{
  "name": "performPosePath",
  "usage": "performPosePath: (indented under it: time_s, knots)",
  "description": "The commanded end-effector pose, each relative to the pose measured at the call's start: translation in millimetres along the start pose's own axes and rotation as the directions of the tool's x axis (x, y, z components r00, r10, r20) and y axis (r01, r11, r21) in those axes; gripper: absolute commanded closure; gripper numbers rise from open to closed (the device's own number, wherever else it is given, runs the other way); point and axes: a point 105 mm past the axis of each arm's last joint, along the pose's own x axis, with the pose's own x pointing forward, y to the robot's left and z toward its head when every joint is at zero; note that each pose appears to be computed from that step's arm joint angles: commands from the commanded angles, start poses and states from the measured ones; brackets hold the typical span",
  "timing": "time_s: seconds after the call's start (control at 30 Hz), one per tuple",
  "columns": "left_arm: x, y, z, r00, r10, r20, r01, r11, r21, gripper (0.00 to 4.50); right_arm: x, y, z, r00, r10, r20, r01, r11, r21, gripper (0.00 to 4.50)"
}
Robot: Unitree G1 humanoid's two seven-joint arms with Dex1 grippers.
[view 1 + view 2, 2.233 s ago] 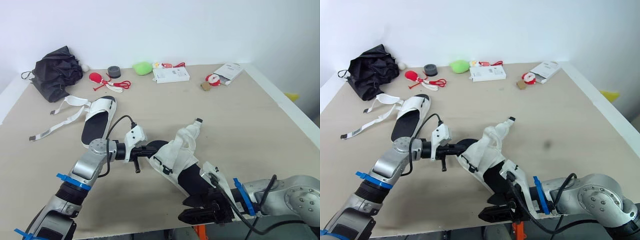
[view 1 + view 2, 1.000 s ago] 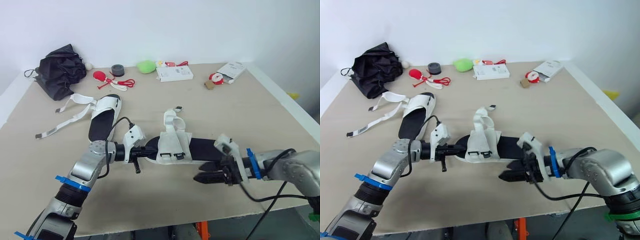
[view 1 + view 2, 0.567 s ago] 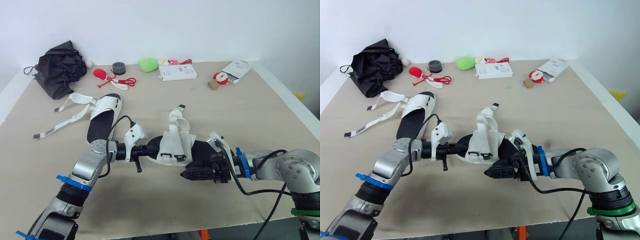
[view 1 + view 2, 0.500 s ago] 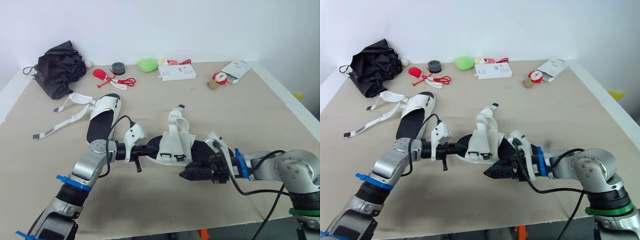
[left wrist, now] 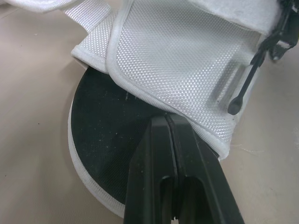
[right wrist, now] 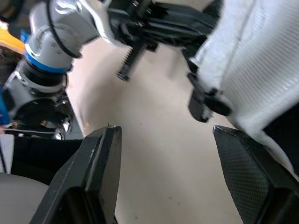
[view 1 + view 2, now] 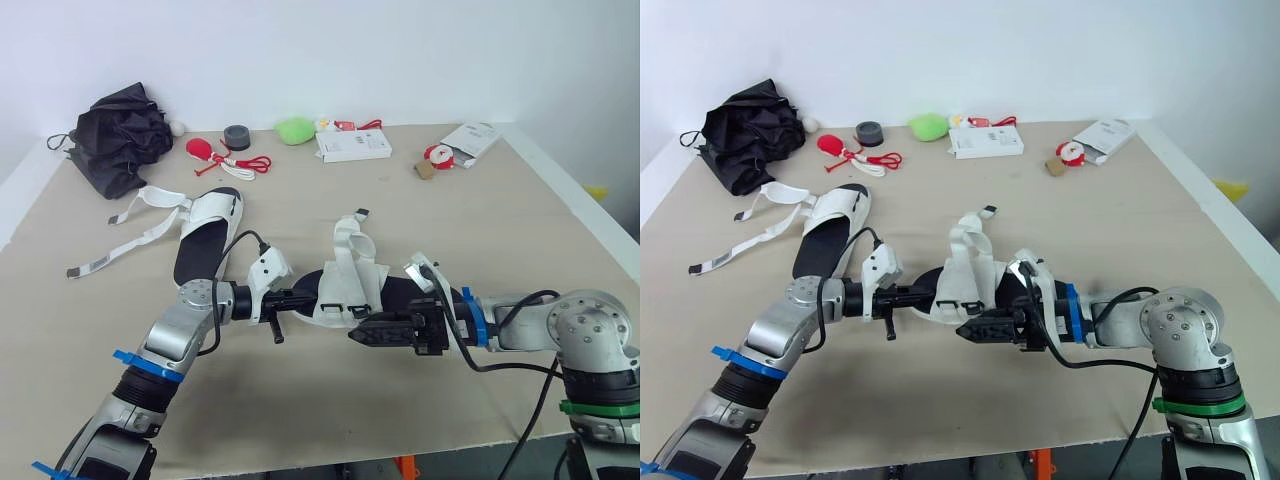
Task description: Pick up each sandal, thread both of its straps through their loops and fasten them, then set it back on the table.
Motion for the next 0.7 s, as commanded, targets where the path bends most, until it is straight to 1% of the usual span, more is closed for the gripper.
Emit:
performPosePath:
  time_s: [0.03,0.37,0.5,0.7]
  knots:
    - [0,-1,-19,0.998,0.001,-0.071,-0.003,0.999,-0.034,4.50,-8,5,22,0.997,0.000,0.082,0.003,0.999,-0.033,1.08]
    - [-1,-2,-20,0.997,-0.001,-0.075,-0.001,0.999,-0.034,4.50,-18,3,36,0.992,-0.023,0.122,0.027,0.999,-0.029,1.08]
    - [-1,-2,-20,0.997,-0.004,-0.075,0.002,1.000,-0.031,4.50,-18,2,34,0.993,-0.027,0.115,0.030,0.999,-0.018,1.08]
    - [0,-3,-20,0.997,-0.005,-0.075,0.003,0.999,-0.033,4.50,-19,-10,30,0.992,-0.077,0.100,0.074,0.997,0.032,1.08]
